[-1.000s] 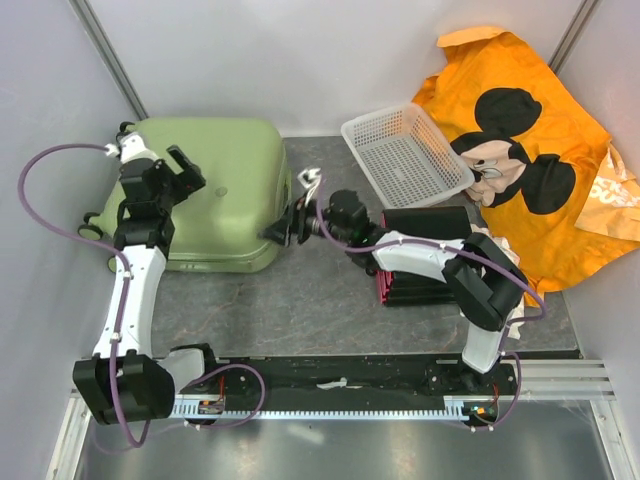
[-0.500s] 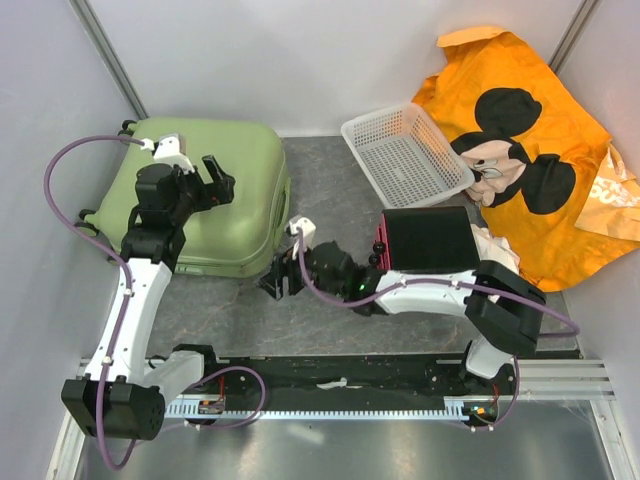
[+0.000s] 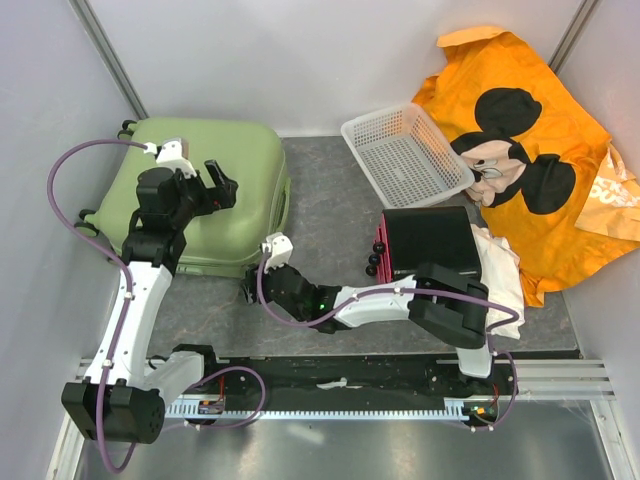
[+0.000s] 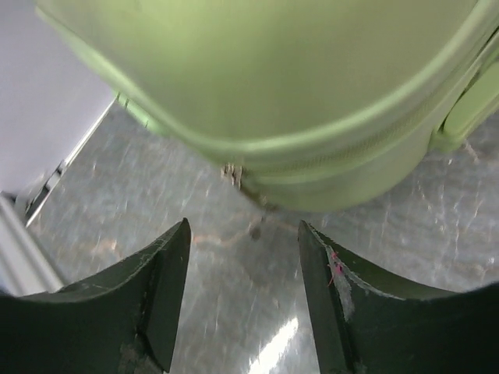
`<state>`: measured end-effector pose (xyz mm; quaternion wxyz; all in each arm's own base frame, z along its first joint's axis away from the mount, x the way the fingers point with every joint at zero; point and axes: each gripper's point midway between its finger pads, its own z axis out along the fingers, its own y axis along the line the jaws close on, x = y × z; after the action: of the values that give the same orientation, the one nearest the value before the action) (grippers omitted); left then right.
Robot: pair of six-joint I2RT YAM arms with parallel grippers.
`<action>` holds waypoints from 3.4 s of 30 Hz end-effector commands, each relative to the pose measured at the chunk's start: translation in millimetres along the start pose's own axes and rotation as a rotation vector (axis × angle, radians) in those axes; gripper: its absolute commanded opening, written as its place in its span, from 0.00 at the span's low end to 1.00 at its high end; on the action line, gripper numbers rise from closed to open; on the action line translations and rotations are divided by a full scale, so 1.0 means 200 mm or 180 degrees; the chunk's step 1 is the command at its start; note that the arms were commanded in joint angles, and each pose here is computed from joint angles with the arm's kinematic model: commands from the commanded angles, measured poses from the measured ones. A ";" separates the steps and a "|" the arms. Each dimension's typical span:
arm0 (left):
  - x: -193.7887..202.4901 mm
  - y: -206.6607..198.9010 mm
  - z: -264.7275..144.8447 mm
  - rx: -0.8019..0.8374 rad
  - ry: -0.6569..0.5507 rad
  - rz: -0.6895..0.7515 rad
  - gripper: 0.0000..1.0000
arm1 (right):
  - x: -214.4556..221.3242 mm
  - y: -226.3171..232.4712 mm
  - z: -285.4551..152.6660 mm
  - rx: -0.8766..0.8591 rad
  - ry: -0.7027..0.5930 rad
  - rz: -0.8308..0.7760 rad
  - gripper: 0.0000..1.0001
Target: Open, take out, and arrange the luggage
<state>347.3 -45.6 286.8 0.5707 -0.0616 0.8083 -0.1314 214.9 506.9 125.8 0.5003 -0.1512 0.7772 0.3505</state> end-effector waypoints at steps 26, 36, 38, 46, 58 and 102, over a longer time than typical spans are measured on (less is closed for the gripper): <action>-0.07 -0.06 -0.04 0.0200 -0.0182 0.0003 0.98 | -0.06 0.07 0.23 0.0267 -0.0270 0.0043 0.41; -0.06 -0.06 -0.03 0.0219 -0.0157 -0.0003 0.98 | -0.11 -0.01 0.25 0.0451 -0.0370 -0.0002 0.21; -0.05 -0.07 -0.03 0.0224 -0.0140 -0.0009 0.98 | -0.12 -0.04 0.24 0.0487 -0.0375 0.0014 0.10; -0.02 -0.06 0.00 0.0223 -0.0064 -0.0033 0.98 | -0.19 -0.21 0.10 0.0798 -0.0529 -0.0104 0.00; 0.00 -0.06 0.02 0.0231 -0.0001 -0.0050 0.98 | -0.26 -0.49 0.00 0.1076 -0.0429 -0.0184 0.00; 0.12 -0.10 0.11 0.0416 0.0297 -0.0202 0.98 | -0.70 -1.38 0.40 0.1149 0.0158 -0.0459 0.00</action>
<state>357.9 -68.3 269.4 0.5425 -0.0388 0.8183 -0.1861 413.4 417.4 111.9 0.4674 -0.2044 0.8194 0.2616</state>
